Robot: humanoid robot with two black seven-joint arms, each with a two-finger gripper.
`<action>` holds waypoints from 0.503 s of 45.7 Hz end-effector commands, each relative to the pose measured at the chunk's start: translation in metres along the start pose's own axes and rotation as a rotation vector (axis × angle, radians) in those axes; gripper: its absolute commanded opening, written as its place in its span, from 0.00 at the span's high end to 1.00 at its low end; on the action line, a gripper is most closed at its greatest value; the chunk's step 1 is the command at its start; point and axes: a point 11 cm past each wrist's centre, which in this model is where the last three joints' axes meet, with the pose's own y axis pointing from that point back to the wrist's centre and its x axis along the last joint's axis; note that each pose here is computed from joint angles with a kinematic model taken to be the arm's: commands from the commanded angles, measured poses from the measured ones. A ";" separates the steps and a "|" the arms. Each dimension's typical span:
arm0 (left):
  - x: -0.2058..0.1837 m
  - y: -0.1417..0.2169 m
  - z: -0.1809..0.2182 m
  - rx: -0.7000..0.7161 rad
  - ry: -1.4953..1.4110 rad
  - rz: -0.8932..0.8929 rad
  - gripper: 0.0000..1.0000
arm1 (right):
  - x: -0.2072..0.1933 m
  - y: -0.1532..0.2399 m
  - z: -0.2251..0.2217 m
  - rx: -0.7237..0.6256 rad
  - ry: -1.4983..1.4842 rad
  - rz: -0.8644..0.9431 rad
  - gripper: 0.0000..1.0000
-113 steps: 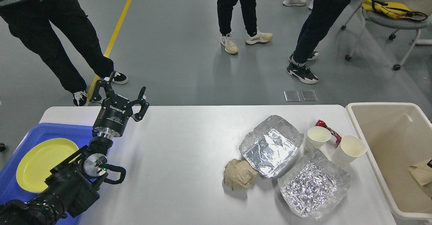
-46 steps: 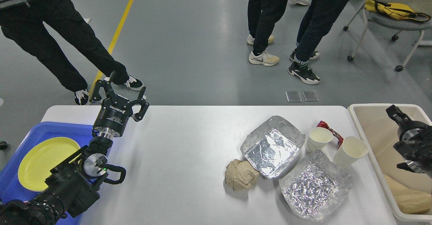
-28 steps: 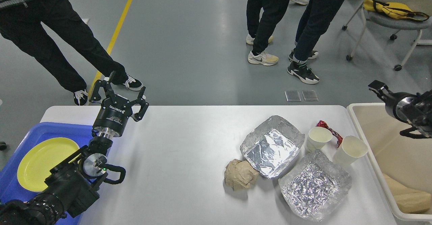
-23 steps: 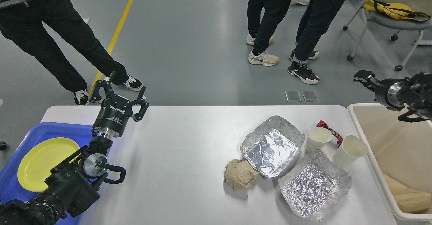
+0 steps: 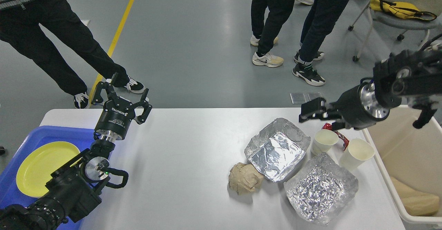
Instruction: Tidy desktop
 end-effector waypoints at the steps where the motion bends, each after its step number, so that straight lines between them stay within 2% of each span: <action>1: 0.000 0.000 0.000 0.000 -0.001 0.000 0.00 | -0.027 -0.002 -0.023 0.004 0.064 -0.076 0.00; 11: 0.000 0.000 0.000 -0.001 0.001 -0.001 0.00 | -0.056 -0.043 0.024 -0.138 0.018 -0.098 0.00; 23: 0.000 0.000 0.000 -0.001 0.001 -0.001 0.00 | -0.105 -0.084 0.078 -0.216 -0.208 -0.090 0.00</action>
